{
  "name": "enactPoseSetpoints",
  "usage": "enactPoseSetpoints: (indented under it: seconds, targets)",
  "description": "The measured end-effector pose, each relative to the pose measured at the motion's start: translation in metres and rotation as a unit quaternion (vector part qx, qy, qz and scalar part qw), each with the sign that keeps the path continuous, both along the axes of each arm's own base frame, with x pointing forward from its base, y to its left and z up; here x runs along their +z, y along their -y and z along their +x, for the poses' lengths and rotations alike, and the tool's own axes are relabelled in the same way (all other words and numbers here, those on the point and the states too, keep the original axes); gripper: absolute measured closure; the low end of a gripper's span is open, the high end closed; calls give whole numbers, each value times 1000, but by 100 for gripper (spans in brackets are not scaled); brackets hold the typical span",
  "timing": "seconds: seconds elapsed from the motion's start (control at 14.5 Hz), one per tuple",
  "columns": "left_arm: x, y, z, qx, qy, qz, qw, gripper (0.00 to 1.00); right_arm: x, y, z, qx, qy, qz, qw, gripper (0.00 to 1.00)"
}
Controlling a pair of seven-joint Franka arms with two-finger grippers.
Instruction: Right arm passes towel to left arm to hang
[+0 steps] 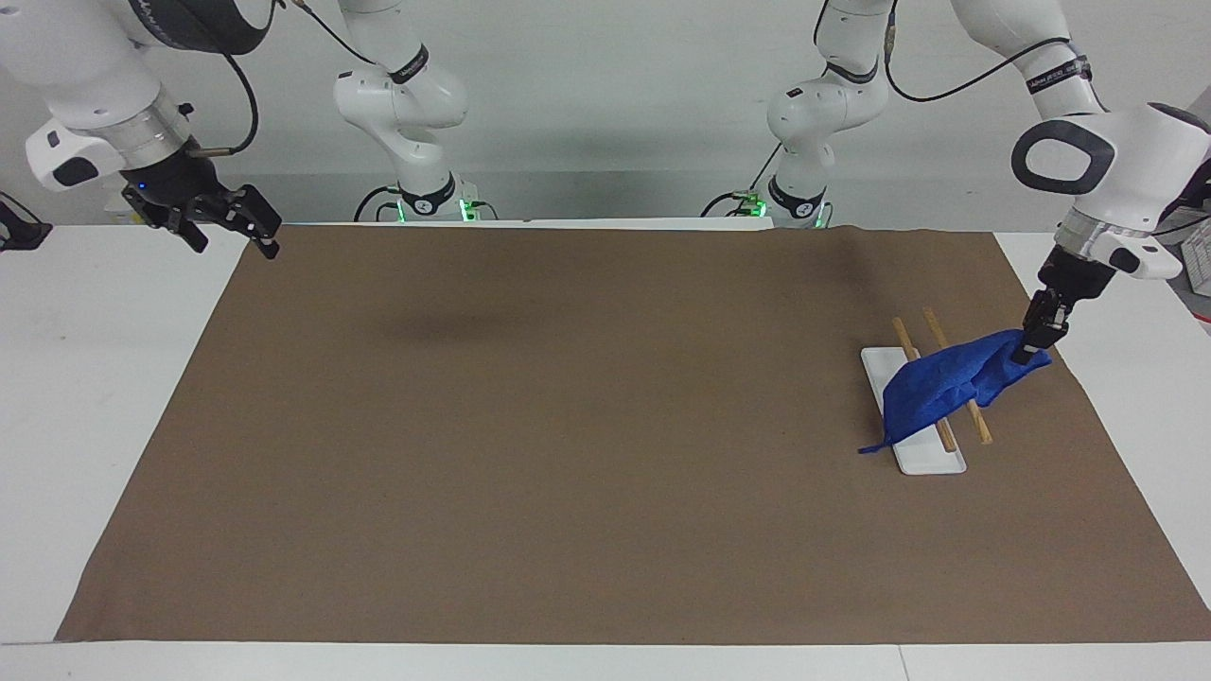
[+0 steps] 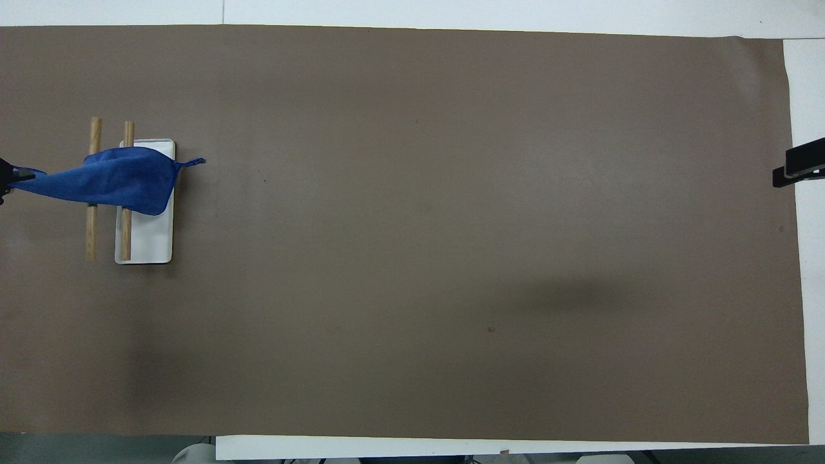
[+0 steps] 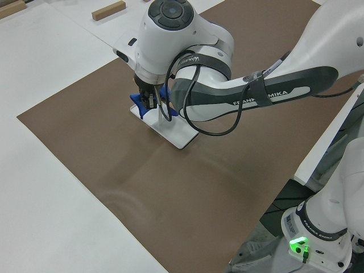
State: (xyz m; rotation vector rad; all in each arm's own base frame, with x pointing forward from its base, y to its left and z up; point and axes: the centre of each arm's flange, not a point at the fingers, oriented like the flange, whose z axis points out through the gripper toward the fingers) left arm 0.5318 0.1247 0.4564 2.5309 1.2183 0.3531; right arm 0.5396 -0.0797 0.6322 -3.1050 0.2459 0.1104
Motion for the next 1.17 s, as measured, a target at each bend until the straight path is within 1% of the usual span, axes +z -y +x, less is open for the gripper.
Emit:
enactPoseSetpoints:
  seconds: [0.14,0.21,0.34,0.41,0.48,0.55,0.76,0.9,1.03,1.1,1.17]
  targets:
    - [0,0,0,-1,-1,2,1000,89,0,0,0,0,-1,0,1000,0]
    - [0,0,0,-2,-1,3,1000,83,0,0,0,0,-1,0,1000,0]
    - [4,-1,1,-8,1,14,1000,63,-1,0,-1,0,-3,0,1000,0]
    - [8,-1,3,-15,3,26,1000,51,-1,0,-1,0,-3,0,1000,0]
    - [14,-2,5,-24,3,40,999,41,-1,0,-1,0,-3,1,1000,0]
    - [22,-1,8,-35,-1,52,998,30,-1,0,-1,0,-3,1,1000,0]
    - [61,1,20,-73,-29,81,994,0,-1,1,-1,-1,-4,1,1000,0]
    - [90,10,25,-102,-49,105,988,0,-1,4,-1,-4,-3,1,1000,0]
    - [113,39,28,-143,-72,125,979,0,-1,5,-1,-4,-3,1,1000,0]
    - [122,58,28,-168,-86,130,973,0,-1,4,-1,-4,-3,1,1000,0]
    - [131,76,25,-204,-103,134,964,0,-1,2,-1,-2,-3,1,1000,0]
